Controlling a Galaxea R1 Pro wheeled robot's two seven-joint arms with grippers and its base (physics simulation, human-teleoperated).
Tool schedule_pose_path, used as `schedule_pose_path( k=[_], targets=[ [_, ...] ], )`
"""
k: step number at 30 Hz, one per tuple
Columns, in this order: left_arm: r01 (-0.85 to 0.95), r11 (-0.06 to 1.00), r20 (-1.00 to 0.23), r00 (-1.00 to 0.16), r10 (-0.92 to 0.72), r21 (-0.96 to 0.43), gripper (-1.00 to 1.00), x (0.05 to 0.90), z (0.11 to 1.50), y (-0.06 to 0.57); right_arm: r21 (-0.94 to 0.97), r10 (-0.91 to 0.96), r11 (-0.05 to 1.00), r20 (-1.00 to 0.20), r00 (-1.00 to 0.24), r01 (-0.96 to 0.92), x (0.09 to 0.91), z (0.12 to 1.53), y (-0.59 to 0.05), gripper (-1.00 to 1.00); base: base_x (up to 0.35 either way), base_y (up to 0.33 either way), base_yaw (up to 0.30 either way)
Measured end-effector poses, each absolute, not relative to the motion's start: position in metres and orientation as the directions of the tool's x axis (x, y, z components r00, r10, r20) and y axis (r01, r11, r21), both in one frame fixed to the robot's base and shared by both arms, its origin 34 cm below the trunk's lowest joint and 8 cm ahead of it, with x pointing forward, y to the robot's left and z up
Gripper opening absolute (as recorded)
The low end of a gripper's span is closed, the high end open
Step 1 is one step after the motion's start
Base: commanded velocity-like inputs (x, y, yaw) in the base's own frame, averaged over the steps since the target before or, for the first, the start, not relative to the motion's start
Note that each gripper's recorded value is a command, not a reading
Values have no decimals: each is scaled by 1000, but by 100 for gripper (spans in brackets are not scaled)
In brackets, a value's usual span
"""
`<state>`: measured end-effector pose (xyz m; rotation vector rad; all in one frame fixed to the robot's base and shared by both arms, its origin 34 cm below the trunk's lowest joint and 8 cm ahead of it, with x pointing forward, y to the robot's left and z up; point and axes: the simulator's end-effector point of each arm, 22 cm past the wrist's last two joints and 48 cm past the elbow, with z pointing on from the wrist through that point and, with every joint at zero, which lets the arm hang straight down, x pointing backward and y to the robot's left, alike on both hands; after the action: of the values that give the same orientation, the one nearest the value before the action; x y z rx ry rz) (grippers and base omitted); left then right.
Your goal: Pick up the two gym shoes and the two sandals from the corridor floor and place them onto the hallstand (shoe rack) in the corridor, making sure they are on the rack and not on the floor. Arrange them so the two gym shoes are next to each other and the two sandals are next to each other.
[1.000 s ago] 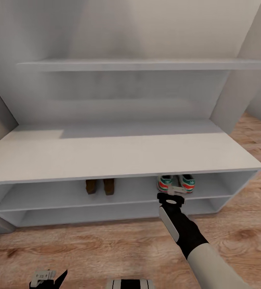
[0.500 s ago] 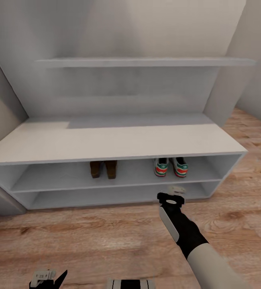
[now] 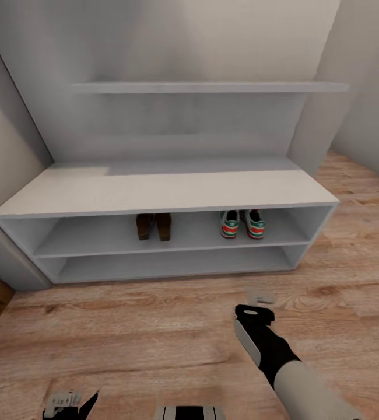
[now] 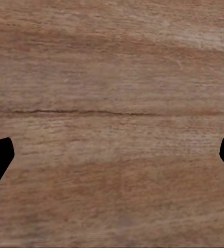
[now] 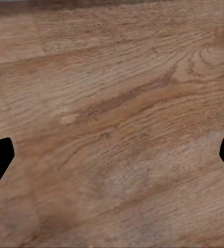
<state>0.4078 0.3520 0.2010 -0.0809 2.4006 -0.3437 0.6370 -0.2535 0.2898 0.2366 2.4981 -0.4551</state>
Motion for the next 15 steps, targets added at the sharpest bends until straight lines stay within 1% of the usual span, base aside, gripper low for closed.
schedule_pose_path(
  k=[3,5,6,7,9,10,15],
  targets=[
    [32,963,-640,-753,-152,-267,100,408,201,353,-288,70,916,-570,-819,278,624,275,-264,100,-261,0,0],
    [30,964,-641,-752,-153,-266,100,408,201,353,-299,73,909,-573,-816,291,616,267,-271,100,-158,0,0],
    [29,964,-641,-752,-153,-265,100,408,201,353,-305,74,905,-574,-815,297,611,263,-276,100,-46,0,0],
    [26,964,-641,-752,-155,-264,100,408,201,354,-336,71,886,-583,-810,320,589,244,-294,100,-37,0,0],
    [25,964,-641,-751,-156,-263,100,408,201,354,-367,47,880,-565,-824,302,572,232,-303,100,-20,0,0],
    [23,965,-642,-751,-156,-262,100,408,201,356,-372,-22,900,-562,-827,229,556,216,-304,100,-8,0,0],
    [16,965,-640,-752,-160,-261,100,407,201,358,-340,-82,930,-553,-829,136,539,198,-303,100,-4,0,0]
  ],
)
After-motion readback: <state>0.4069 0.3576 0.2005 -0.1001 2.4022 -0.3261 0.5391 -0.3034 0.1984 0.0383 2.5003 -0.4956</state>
